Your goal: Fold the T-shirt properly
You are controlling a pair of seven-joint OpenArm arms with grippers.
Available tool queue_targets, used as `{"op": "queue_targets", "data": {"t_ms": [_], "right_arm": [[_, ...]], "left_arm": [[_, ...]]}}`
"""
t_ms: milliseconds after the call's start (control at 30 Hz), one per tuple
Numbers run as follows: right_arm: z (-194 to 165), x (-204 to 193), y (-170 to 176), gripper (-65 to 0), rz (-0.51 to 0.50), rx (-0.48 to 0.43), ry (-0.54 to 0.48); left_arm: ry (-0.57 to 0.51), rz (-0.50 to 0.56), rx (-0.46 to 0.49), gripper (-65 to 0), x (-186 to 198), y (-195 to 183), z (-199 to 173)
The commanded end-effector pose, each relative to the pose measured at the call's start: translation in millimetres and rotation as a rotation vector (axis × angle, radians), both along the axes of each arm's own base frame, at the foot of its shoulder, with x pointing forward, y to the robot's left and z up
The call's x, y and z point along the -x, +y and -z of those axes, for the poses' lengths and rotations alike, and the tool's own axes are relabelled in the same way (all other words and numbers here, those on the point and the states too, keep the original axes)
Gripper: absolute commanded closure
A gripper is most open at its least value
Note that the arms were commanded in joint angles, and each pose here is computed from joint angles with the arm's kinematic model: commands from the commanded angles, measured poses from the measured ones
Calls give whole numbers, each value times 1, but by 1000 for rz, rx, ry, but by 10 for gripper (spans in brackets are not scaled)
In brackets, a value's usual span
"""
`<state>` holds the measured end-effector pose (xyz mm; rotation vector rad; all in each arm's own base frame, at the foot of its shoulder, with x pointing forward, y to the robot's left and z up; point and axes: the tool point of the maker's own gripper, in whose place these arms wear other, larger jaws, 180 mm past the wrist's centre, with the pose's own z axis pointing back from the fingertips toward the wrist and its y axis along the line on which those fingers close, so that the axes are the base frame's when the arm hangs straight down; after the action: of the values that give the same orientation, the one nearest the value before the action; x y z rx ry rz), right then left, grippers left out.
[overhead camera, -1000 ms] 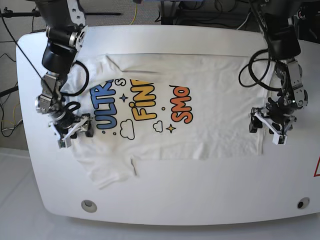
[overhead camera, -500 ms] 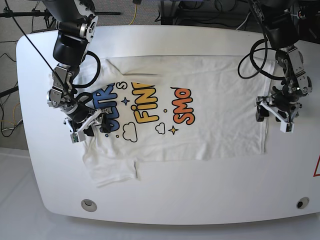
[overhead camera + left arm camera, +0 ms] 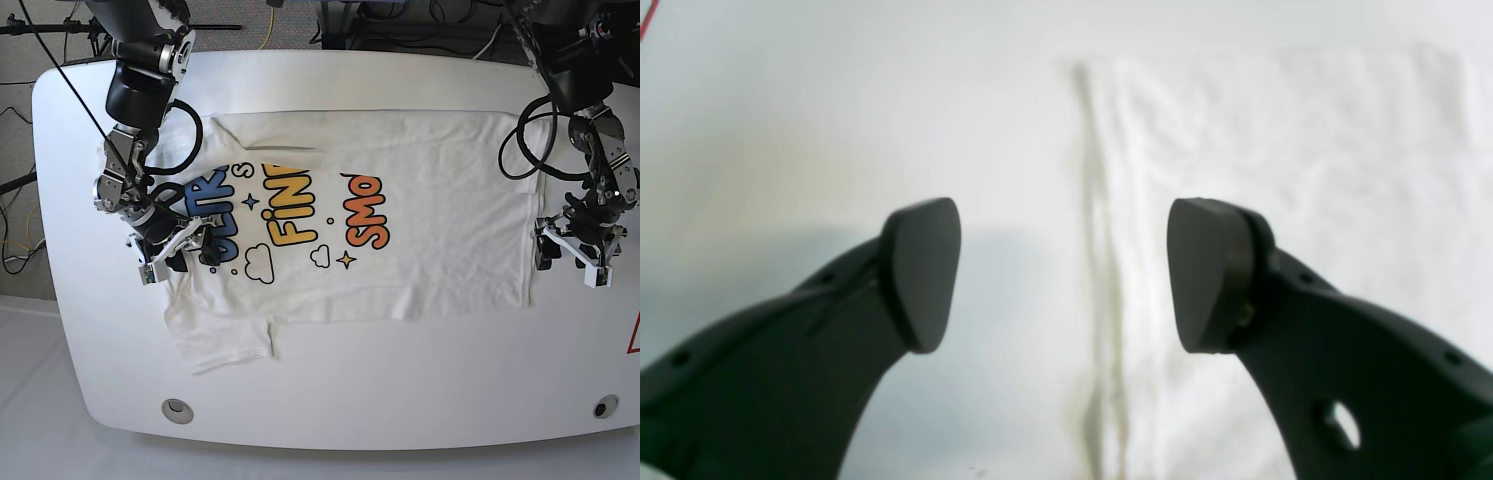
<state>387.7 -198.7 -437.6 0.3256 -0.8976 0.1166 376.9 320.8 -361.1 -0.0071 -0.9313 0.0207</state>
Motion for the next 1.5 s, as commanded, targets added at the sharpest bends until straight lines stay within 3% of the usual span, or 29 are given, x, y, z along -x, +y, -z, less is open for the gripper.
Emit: {"op": "queue_targets", "data": {"t_ms": [0,667,967,1467], "right_arm": [[22,19,-11,-393,-36,107,149],[-42,-23,-24,-394,-38,213,22],[-50,-29,-26,-394,-37,222,12],[-51,-31,-25,-394,-37,221,9]], "left_arm": [[-76,4,-16,-457,-17,5,-27],[-81,-37,116,-457,-50,3,-9],[-71,0,119,-457,-62,-7,-2],[-86,-55,216,-457,-71,-8,20]]}}
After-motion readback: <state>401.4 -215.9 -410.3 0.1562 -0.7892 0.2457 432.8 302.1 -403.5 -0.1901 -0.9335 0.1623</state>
